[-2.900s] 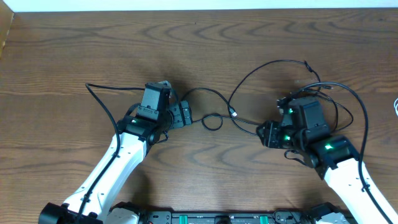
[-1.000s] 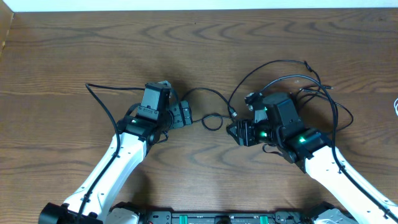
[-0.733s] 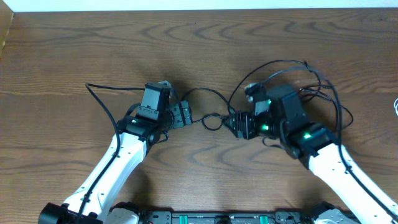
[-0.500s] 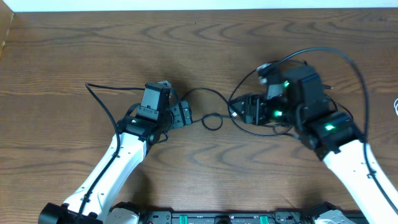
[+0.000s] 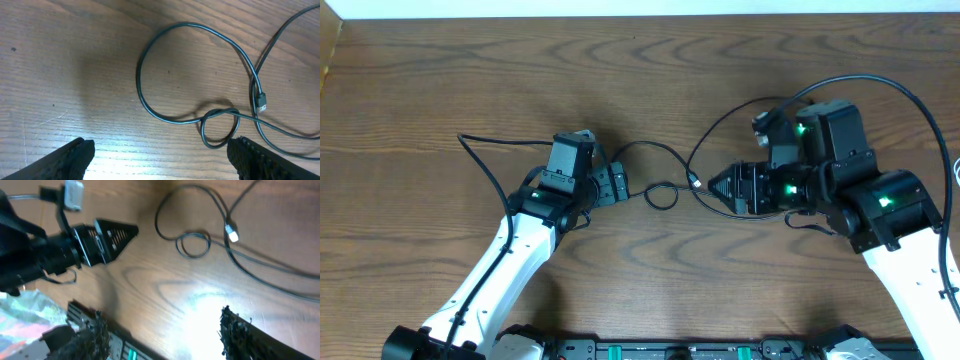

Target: Untangle cables

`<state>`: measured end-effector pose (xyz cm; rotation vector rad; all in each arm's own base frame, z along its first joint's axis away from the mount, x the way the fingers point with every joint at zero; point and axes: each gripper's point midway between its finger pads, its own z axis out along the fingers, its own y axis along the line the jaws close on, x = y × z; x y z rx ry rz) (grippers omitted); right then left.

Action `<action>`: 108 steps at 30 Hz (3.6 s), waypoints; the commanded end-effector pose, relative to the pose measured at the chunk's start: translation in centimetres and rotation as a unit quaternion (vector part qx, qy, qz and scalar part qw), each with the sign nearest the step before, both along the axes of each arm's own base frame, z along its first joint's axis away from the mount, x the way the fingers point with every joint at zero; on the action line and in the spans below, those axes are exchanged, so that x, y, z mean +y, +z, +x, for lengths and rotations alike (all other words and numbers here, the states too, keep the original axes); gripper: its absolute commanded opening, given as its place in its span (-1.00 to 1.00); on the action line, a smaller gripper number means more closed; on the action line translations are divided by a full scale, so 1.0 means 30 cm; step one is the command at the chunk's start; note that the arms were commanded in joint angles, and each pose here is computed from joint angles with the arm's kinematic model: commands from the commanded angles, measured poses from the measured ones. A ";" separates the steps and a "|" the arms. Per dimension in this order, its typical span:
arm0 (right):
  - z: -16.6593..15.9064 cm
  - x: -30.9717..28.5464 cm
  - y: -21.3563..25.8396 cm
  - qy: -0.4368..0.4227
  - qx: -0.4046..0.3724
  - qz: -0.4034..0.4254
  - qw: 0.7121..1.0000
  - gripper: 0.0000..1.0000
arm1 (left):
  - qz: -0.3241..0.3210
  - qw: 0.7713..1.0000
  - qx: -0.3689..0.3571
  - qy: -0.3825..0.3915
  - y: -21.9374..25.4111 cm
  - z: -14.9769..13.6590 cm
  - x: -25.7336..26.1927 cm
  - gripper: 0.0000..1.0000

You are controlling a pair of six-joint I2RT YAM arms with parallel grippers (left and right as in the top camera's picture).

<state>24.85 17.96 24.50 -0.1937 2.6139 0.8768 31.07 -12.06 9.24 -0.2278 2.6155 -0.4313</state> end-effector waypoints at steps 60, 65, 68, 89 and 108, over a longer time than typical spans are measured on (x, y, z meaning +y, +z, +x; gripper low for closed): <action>0.117 -0.076 -0.260 -0.103 -0.015 -0.055 0.993 0.99 | 0.006 1.000 0.003 0.007 -0.012 0.001 0.014 0.83; 0.141 -0.066 -0.302 -0.104 -0.024 -0.050 0.993 0.98 | 0.006 1.000 0.003 0.007 -0.012 0.001 0.014 0.83; 0.142 -0.066 -0.350 -0.116 -0.008 -0.047 0.992 0.99 | 0.006 1.000 0.003 0.007 -0.012 0.001 0.014 0.83; 0.180 -0.045 -0.669 -0.131 0.085 -0.073 0.985 0.99 | 0.006 1.000 0.003 0.007 -0.012 0.001 0.014 0.83; 0.228 -0.003 -0.709 -0.046 0.026 -0.080 0.995 0.85 | 0.006 1.000 0.003 0.007 -0.012 0.001 0.014 0.82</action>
